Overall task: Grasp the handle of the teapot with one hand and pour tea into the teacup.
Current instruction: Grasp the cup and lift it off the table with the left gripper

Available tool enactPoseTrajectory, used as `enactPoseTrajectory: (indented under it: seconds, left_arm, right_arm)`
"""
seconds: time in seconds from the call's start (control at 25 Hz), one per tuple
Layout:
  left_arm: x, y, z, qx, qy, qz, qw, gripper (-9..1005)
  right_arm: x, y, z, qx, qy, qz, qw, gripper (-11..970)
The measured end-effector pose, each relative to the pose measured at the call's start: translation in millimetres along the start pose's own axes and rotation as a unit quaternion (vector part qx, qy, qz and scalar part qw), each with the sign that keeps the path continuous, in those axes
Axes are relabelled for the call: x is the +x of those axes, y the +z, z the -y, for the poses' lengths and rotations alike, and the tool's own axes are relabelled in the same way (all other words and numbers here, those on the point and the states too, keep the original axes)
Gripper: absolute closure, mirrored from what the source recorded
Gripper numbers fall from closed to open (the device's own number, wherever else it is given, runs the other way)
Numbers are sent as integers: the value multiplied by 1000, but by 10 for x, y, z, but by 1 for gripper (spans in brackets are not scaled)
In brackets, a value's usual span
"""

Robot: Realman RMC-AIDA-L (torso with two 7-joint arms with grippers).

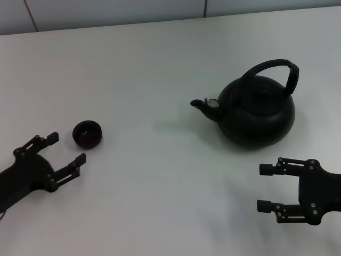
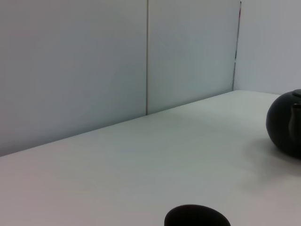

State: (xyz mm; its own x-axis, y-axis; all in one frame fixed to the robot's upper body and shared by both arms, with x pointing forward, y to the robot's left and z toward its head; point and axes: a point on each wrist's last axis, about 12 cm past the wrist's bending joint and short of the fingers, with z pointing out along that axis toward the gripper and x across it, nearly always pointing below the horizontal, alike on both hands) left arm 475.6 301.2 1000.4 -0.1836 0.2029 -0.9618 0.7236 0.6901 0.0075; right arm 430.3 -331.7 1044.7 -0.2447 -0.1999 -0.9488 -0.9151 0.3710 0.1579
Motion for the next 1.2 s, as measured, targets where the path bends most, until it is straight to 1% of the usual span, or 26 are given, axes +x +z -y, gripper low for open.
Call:
enactPoseTrajectory:
  seconds: [0.16, 0.2, 0.24, 0.28, 0.4, 0.44, 0.48, 0.52, 0.68, 0.72, 0.84, 1.2]
  left_arm:
    - [0, 0, 0, 0, 0, 0, 1000, 250]
    - [-10, 135, 21, 1, 6, -5, 1000, 252]
    - [-10, 135, 21, 1, 6, -5, 1000, 253]
    - [-22, 239, 13, -2, 9, -13, 1000, 254]
    - [-22, 239, 13, -2, 9, -13, 1000, 259]
    - [-52, 325, -1, -7, 13, -13, 1000, 260]
    - [-52, 325, -1, -7, 13, -13, 1000, 261]
    - [-88, 400, -28, -14, 20, -14, 1000, 263]
    - [-99, 425, -32, -13, 21, -15, 1000, 268]
    - [-114, 467, -40, -12, 25, -19, 999, 270]
    - [-121, 499, -25, -9, 24, -19, 999, 274]
    - [-111, 501, -17, -7, 24, -23, 999, 287]
  right_arm:
    - [-5, -2, 5, 1, -1, 0, 1000, 232]
    - [-7, -3, 7, 1, -2, 0, 1000, 233]
    - [-10, -5, 10, 1, -2, 0, 1000, 233]
    - [-13, -6, 12, 2, -3, 0, 1000, 234]
    - [-21, -16, 19, 3, -5, -1, 1000, 235]
    - [-22, -16, 19, 3, -5, -1, 1000, 235]
    - [-22, -16, 19, 4, -5, 0, 1000, 236]
    - [-23, -19, 18, 5, -5, 1, 1000, 236]
    - [-36, -24, 27, 7, -5, 5, 1000, 238]
    - [-36, -24, 27, 7, -5, 5, 1000, 238]
    - [-45, -24, 33, 8, -5, 7, 1000, 239]
    - [-50, -24, 38, 8, -6, 7, 1000, 243]
